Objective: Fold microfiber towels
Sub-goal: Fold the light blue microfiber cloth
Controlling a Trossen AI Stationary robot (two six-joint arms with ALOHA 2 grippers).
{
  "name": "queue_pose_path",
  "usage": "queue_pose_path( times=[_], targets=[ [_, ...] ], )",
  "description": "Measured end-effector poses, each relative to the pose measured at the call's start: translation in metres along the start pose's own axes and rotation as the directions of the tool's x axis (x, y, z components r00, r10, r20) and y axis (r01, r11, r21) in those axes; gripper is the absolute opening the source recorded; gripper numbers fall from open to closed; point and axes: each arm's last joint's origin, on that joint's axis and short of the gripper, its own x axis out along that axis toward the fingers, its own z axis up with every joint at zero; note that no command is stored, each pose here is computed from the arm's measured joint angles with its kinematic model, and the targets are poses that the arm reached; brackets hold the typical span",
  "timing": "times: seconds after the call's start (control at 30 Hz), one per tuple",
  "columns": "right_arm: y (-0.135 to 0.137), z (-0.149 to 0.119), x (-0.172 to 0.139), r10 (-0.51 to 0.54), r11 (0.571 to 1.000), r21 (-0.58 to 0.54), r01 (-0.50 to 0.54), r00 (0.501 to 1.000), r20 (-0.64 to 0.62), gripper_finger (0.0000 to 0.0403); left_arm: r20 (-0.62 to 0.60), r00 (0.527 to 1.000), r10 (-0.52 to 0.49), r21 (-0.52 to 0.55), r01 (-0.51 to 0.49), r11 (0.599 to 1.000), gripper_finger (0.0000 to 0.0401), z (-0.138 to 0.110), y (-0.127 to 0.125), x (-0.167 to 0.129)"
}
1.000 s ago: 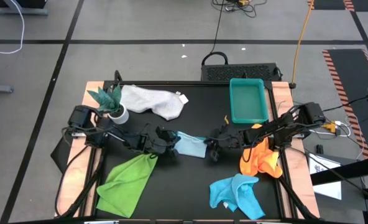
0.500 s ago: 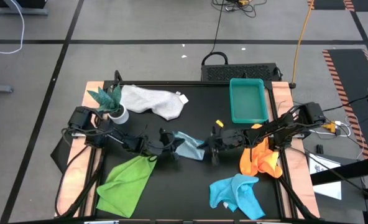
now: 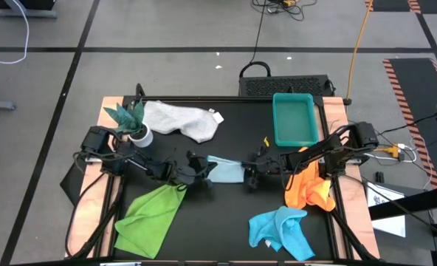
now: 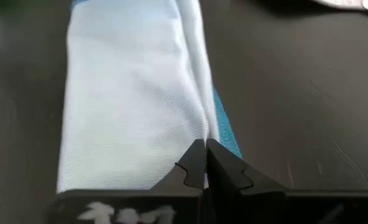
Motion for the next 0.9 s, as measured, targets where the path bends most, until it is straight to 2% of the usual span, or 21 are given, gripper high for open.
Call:
queue_pose_path(
  times=[0.17,0.37,0.5,0.67,0.8,0.9],
  targets=[
    [0.000,-0.003,0.000,0.013,1.000,-0.008,-0.013,0.999,-0.035,0.0015,-0.057,0.997,0.054,-0.006,-0.054,0.998,0.0026,-0.005,0.009,0.004],
    [-0.003,-0.001,-0.010,-0.002,1.000,-0.006,0.002,0.998,-0.070,0.0064,-0.119,0.988,0.102,-0.026,-0.105,0.994,0.0026,-0.010,0.018,0.006],
    [-0.002,0.009,-0.019,0.020,0.997,0.072,-0.019,1.000,-0.012,0.0093,-0.191,0.973,0.130,-0.070,-0.146,0.987,0.0026,-0.015,0.027,0.009],
    [0.008,0.012,-0.023,0.070,0.995,0.070,-0.072,0.997,0.033,0.0106,-0.299,0.942,0.152,-0.093,-0.187,0.978,0.0026,-0.023,0.038,0.010],
    [0.019,0.012,-0.025,0.182,0.982,0.037,-0.183,0.983,0.038,0.0103,-0.326,0.940,0.102,-0.099,-0.142,0.985,0.0026,-0.024,0.035,0.009],
    [0.030,0.013,-0.029,0.277,0.961,-0.007,-0.277,0.959,0.058,0.0101,-0.341,0.940,-0.008,-0.102,-0.029,0.994,0.0026,-0.025,0.025,0.006]
  ],
)
